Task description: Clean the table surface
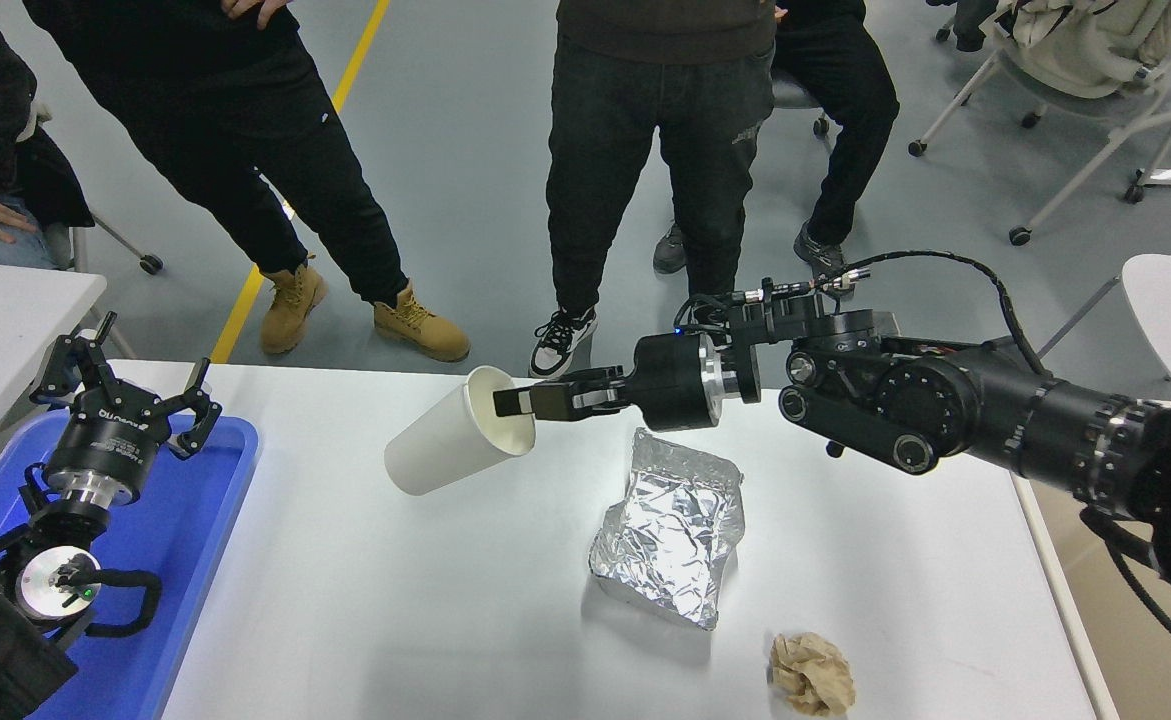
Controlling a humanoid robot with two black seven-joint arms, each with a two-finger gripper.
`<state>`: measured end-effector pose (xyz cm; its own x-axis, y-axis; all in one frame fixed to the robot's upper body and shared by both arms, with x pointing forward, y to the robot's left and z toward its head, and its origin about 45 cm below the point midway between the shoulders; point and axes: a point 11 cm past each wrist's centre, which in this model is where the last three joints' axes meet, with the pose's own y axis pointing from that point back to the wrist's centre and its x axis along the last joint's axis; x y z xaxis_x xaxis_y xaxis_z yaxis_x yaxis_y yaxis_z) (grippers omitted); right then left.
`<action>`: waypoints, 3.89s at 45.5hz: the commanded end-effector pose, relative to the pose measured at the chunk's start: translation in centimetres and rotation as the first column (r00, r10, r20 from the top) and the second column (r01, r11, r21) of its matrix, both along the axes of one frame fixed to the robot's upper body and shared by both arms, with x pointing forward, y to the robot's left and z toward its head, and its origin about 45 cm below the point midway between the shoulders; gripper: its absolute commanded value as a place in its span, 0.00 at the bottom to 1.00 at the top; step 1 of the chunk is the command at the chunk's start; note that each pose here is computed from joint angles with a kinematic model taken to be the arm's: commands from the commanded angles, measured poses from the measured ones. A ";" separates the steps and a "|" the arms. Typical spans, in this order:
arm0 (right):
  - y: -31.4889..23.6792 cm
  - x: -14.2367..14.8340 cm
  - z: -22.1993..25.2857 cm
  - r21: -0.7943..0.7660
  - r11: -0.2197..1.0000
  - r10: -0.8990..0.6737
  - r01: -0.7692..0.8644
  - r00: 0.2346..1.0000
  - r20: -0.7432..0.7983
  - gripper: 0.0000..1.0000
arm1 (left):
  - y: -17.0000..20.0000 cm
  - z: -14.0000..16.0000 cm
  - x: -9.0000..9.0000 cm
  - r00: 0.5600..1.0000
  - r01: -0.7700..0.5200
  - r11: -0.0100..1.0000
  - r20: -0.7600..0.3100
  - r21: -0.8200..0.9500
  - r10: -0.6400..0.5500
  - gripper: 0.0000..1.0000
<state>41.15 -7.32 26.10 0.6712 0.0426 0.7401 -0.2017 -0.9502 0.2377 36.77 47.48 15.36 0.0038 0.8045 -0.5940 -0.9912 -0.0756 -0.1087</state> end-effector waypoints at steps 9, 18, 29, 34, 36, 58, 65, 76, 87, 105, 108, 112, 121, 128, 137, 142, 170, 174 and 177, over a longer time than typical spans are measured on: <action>-8.8 5.1 -0.6 0.064 0.939 -0.334 0.339 0.940 -0.069 0.00 | 0.0 0.0 0.0 1.000 0.000 1.000 0.000 0.000 0.000 1.00; -14.5 6.4 -1.8 0.088 0.853 -0.503 0.514 0.856 -0.120 0.00 | 0.0 0.0 0.0 1.000 0.000 1.000 0.000 0.000 0.000 1.00; -25.4 7.9 -0.4 0.119 0.664 -0.732 0.739 0.674 -0.103 0.00 | 0.0 0.0 0.0 1.000 0.000 1.000 0.000 0.000 0.000 1.00; -30.0 7.7 -0.2 0.110 0.572 -0.811 0.813 0.581 -0.072 0.00 | 0.0 0.0 0.0 1.000 0.000 1.000 0.000 0.000 0.000 1.00; -31.3 7.6 -0.3 0.102 0.543 -0.833 0.833 0.550 -0.058 0.00 | 0.0 0.0 0.0 1.000 0.000 1.000 0.000 0.000 0.000 1.00; -44.3 2.0 -2.4 -0.136 0.314 -0.934 0.940 0.331 0.130 0.00 | 0.0 0.0 0.0 1.000 0.000 1.000 0.000 0.000 0.000 1.00; -46.8 0.5 -2.4 -0.232 0.263 -0.928 0.936 0.311 0.203 0.00 | 0.0 0.0 0.0 1.000 0.000 1.000 0.000 0.000 0.000 1.00; -49.6 -1.9 -3.7 -0.303 0.180 -0.938 0.936 0.256 0.235 0.00 | 0.0 0.0 0.0 1.000 0.000 1.000 0.000 0.000 0.000 1.00; -52.3 -3.9 -4.1 -0.397 0.079 -0.928 0.915 0.212 0.305 0.00 | 0.0 0.0 0.0 1.000 0.000 1.000 0.000 0.000 0.000 1.00; -55.7 -6.9 -5.4 -0.496 -0.145 -0.907 0.856 0.085 0.413 0.00 | 0.0 0.0 0.0 1.000 0.000 1.000 0.000 0.000 0.000 1.00; -56.0 -7.4 -5.7 -0.509 -0.163 -0.903 0.845 0.080 0.421 0.00 | 0.0 0.0 0.0 1.000 0.000 1.000 0.000 0.000 0.000 1.00; -56.3 -8.1 -6.5 -0.533 -0.187 -0.897 0.825 0.078 0.435 0.00 | 0.0 0.0 0.0 1.000 0.000 1.000 0.000 0.000 0.000 1.00; -56.1 -9.5 -8.8 -0.600 -0.213 -0.869 0.771 0.132 0.478 0.00 | 0.0 0.0 0.0 1.000 0.000 1.000 0.000 0.000 0.000 1.00; -55.7 -10.9 -11.2 -0.645 -0.226 -0.840 0.730 0.190 0.509 0.00 | 0.0 0.0 0.0 1.000 0.000 1.000 0.000 0.000 0.000 1.00; -54.4 -11.5 -13.6 -0.672 -0.212 -0.836 0.710 0.224 0.500 0.00 | 0.0 0.0 0.0 1.000 0.000 1.000 0.000 0.000 0.000 1.00; -53.6 -11.7 -14.8 -0.681 -0.206 -0.837 0.703 0.235 0.495 0.00 | 0.0 0.0 0.0 1.000 0.000 1.000 0.000 0.000 0.000 1.00; -52.0 -11.6 -16.4 -0.689 -0.192 -0.840 0.698 0.246 0.483 0.00 | 0.0 0.0 0.0 1.000 0.000 1.000 0.000 0.000 0.000 1.00; -52.0 -11.7 -16.5 -0.691 -0.192 -0.840 0.697 0.247 0.483 0.00 | 0.0 0.0 0.0 1.000 0.000 1.000 0.000 0.000 0.000 1.00; -52.0 -11.7 -16.5 -0.691 -0.192 -0.840 0.697 0.247 0.483 0.00 | 0.0 0.0 0.0 1.000 0.000 1.000 0.000 0.000 0.000 1.00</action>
<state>29.56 -59.45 9.83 0.6914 -0.1962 0.6953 -0.5544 0.4730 0.6848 36.77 47.48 15.36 0.0037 0.8045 -0.5940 -0.9912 -0.0756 -0.1087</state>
